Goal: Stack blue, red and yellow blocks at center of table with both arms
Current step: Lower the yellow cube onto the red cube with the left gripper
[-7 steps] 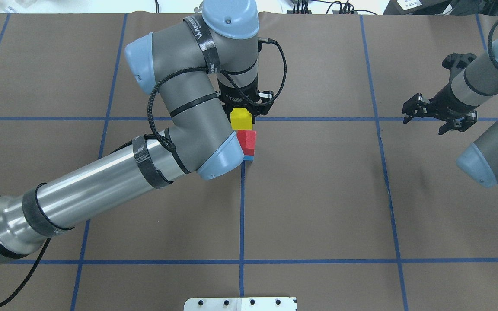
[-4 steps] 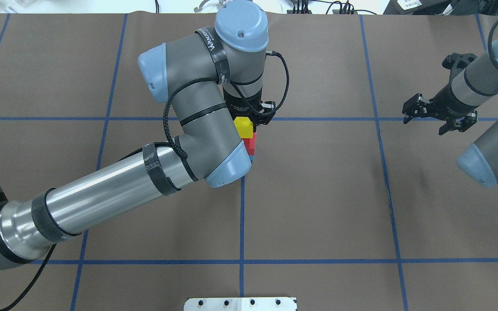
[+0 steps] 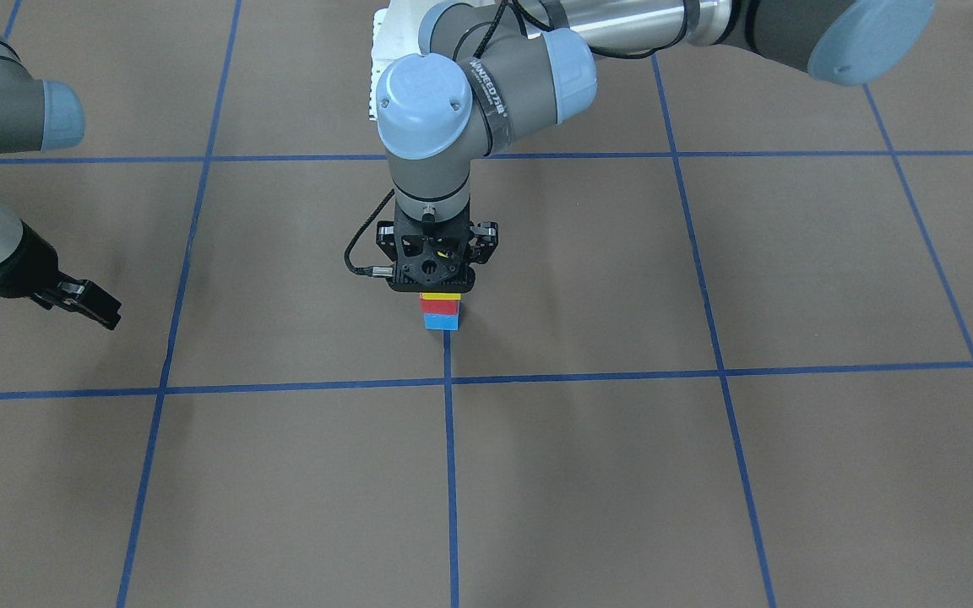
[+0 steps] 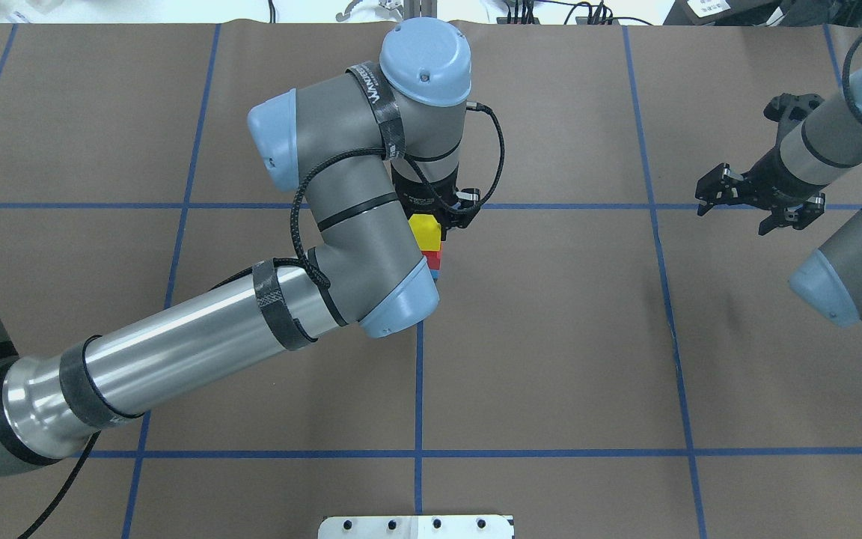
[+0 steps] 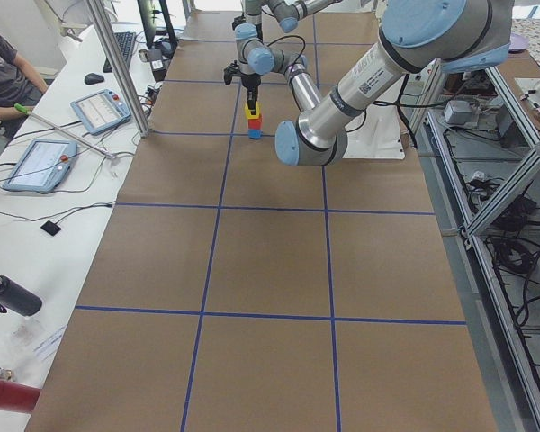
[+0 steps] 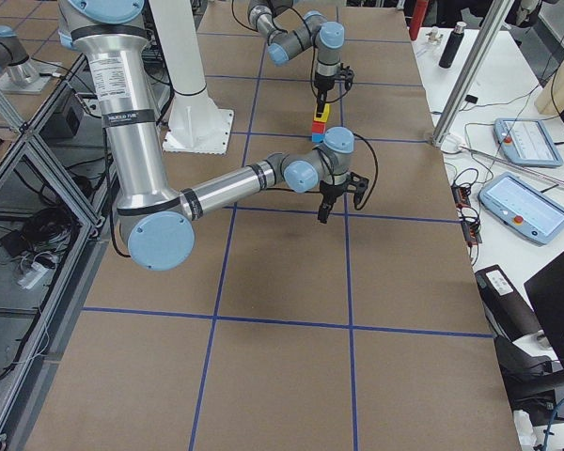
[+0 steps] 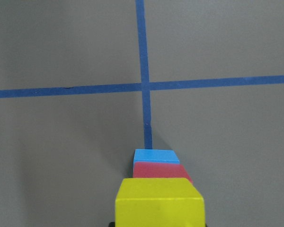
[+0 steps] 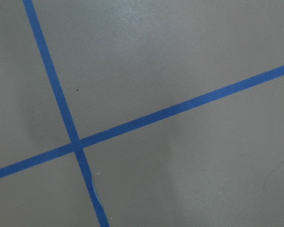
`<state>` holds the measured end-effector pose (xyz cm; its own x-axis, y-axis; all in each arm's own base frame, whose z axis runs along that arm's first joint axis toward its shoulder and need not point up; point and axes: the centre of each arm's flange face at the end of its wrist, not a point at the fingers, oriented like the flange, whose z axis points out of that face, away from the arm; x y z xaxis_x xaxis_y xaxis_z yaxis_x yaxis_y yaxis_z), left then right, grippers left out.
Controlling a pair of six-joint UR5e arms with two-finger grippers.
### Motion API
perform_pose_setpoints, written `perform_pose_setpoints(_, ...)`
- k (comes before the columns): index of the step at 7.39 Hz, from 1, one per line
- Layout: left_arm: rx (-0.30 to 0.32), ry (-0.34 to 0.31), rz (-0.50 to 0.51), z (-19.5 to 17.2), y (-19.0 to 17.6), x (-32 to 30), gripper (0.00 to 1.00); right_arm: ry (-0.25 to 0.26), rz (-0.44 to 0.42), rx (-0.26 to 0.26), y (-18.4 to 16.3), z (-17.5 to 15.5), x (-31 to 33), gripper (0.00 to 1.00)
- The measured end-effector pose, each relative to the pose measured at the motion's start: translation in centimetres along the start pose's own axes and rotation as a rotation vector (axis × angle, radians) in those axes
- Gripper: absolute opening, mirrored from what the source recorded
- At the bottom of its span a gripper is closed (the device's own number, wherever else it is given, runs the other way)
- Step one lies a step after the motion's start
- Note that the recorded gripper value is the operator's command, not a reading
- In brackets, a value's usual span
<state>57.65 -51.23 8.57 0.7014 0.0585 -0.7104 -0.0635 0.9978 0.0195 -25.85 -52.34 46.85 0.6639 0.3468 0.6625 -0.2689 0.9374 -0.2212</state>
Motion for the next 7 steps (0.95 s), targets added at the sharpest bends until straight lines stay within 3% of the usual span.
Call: perform_pose_setpoints(7, 0.007, -0.001, 0.028, 0.16, 0.21, 0.31, 0.0, 0.002, 0.0, 0.002, -0.01, 0.08, 0.02, 1.0)
